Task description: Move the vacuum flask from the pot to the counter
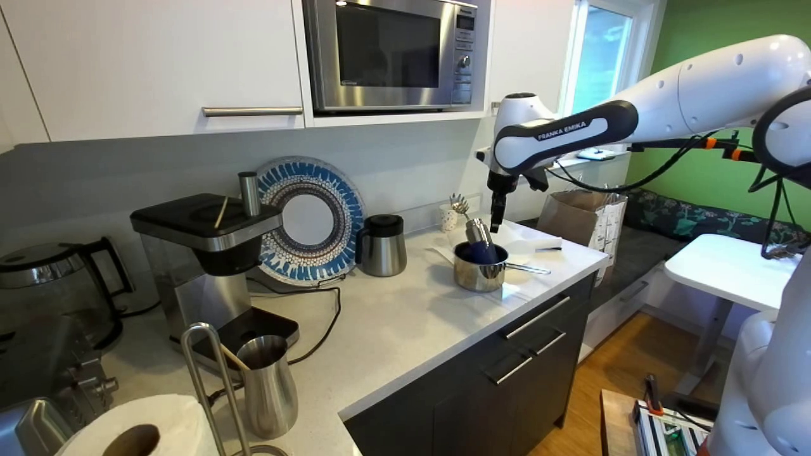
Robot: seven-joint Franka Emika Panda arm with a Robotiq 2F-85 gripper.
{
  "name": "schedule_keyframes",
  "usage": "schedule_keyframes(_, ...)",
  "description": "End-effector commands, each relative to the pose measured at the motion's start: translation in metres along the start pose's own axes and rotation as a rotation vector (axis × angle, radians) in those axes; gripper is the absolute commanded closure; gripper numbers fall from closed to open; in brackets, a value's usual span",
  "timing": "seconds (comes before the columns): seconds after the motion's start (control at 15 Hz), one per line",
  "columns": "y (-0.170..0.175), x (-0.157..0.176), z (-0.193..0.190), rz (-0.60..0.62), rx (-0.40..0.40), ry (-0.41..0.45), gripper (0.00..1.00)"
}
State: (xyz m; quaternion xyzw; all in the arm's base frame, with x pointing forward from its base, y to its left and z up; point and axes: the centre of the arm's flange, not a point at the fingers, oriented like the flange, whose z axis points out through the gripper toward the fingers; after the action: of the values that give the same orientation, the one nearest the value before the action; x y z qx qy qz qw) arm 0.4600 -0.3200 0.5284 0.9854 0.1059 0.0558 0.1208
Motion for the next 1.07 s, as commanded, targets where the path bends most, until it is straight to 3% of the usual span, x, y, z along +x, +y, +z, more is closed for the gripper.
schedule_keyframes(0.0, 0.035, 0.002, 0.016, 0.153, 0.073, -0.108, 0.0)
schedule_keyframes(0.27, 0.052, -0.004, 0.038, 0.36, 0.061, -0.16, 0.0)
schedule_keyframes(0.33, 0.04, -0.013, 0.028, 0.265, 0.05, -0.142, 0.0)
schedule_keyframes(0.67, 0.049, -0.008, 0.04, 0.333, 0.045, -0.157, 0.0)
schedule_keyframes(1.0, 0.041, 0.007, 0.045, 0.56, 0.041, -0.119, 0.0)
